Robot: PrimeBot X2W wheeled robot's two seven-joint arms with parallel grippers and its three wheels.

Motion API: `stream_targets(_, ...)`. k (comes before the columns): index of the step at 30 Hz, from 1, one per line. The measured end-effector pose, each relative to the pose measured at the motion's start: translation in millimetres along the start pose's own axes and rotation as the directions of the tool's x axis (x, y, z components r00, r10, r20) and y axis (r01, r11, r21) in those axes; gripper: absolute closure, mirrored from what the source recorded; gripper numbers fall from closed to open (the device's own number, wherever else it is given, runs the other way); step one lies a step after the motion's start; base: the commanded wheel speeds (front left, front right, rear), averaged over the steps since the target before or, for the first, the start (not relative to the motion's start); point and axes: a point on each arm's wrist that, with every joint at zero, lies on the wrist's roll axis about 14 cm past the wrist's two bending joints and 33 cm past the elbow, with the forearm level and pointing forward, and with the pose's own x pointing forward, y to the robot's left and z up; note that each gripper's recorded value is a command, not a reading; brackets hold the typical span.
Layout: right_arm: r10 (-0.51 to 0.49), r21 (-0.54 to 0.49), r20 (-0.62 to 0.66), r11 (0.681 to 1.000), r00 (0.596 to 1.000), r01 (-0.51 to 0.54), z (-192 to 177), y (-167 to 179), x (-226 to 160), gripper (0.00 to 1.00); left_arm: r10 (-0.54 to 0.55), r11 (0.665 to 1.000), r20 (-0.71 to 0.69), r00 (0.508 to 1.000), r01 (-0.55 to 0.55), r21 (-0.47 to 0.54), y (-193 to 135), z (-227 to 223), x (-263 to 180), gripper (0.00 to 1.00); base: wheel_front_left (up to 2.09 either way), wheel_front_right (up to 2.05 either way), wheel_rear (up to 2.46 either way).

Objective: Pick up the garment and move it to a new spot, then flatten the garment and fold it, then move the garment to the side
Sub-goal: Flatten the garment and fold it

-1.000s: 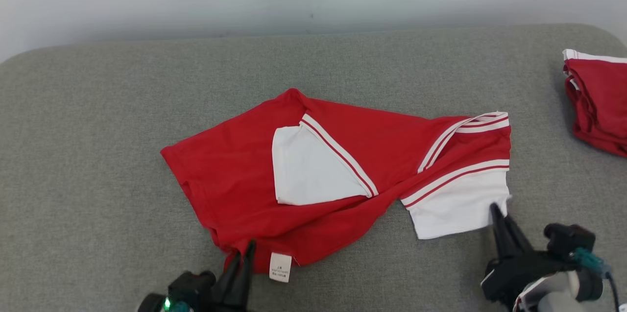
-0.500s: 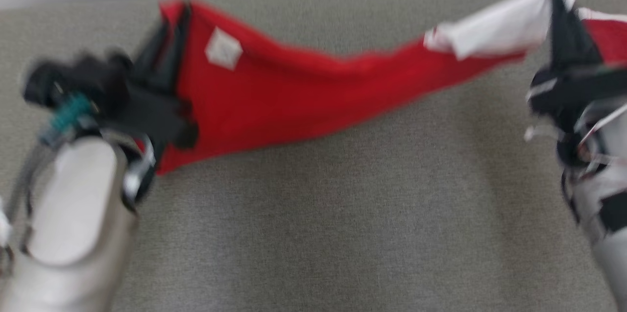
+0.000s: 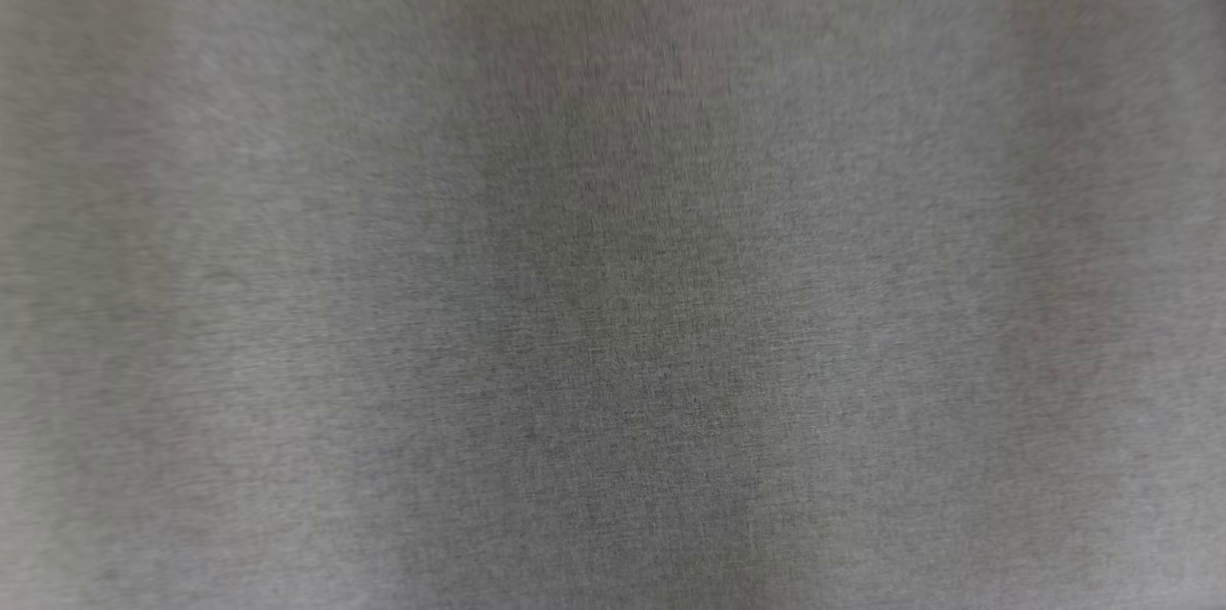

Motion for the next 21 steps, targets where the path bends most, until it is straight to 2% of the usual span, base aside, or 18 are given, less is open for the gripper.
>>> stream_targets(6, 0.003, -0.064, -0.034, 0.998, 0.999, -0.006, -16.7, 5.2, 37.2, 1.0, 0.016, 1.0, -0.014, 1.0, -0.016, -0.024, 1.6, -22.8, 36.5, 1.0, 0.0, 0.0, 0.0)
stream_targets(12, -0.007, -0.172, -0.022, 0.985, 1.0, 0.003, 3.2, 7.2, 58.0, 1.0, 0.004, 1.0, -0.01, 1.0, -0.004, -0.014, -9.7, -26.8, 59.6, 1.0, 0.0, 0.0, 0.0)
stream_targets(21, -0.015, -0.234, -0.034, 0.972, 0.999, 0.006, 7.1, 13.4, 70.4, 1.0, 0.001, 1.0, -0.003, 1.0, -0.002, -0.03, -17.2, -34.8, 71.2, 1.0, 0.0, 0.0, 0.0)
